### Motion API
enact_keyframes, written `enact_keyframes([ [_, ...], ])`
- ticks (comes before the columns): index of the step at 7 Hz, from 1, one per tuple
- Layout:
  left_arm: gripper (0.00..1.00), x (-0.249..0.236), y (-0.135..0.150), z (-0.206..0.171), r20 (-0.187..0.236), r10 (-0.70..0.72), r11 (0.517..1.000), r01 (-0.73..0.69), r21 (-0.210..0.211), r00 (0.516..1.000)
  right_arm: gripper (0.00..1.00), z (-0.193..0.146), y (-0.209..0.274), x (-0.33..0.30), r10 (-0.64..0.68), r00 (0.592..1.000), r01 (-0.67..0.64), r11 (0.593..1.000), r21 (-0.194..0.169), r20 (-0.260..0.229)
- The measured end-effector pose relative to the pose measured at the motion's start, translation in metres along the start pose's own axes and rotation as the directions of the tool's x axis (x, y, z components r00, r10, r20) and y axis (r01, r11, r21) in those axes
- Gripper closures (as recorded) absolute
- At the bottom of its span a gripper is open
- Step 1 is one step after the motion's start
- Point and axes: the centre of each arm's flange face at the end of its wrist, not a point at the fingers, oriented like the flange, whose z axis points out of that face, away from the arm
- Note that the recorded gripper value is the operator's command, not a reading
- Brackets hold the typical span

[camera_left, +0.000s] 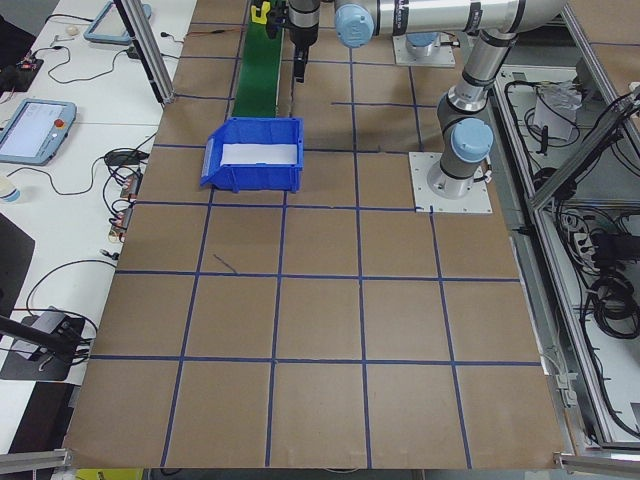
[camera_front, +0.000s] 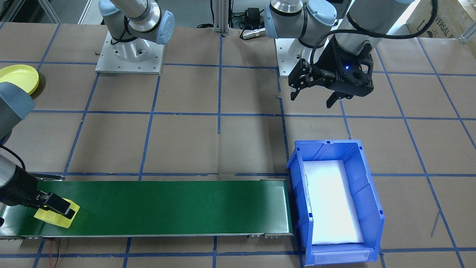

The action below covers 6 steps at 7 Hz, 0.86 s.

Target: Move block left to right into plate

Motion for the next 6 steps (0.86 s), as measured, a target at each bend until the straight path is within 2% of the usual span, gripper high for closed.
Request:
enact_keyframes([
  [1, 0.00, 0.002, -0.001, 0.005, 0.002, 0.006, 1.000, -0.006, -0.005, 1.000, 0.78, -0.008, 0.000, 0.007, -0.029, 0.998, 0.029, 1.000, 0.005, -0.058],
  [2, 0.00, 0.001, -0.002, 0.006, 0.010, 0.016, 1.000, -0.016, 0.003, 1.000, 0.80, -0.029, 0.001, 0.022, -0.057, 0.993, 0.059, 0.998, 0.021, -0.101],
  [3, 0.00, -0.001, -0.005, 0.003, 0.024, 0.034, 0.999, -0.034, 0.028, 0.999, 0.80, -0.059, 0.012, 0.051, -0.071, 0.988, 0.075, 0.997, 0.023, -0.138],
  [4, 0.00, -0.004, -0.007, 0.000, 0.049, 0.047, 0.997, -0.050, 0.053, 0.998, 0.80, -0.085, 0.043, 0.086, -0.078, 0.984, 0.078, 0.997, -0.006, -0.160],
  [6, 0.00, -0.009, -0.006, -0.004, 0.109, 0.058, 0.996, -0.064, 0.056, 0.992, 0.80, -0.113, 0.140, 0.139, -0.116, 0.963, 0.095, 0.991, -0.097, -0.242],
])
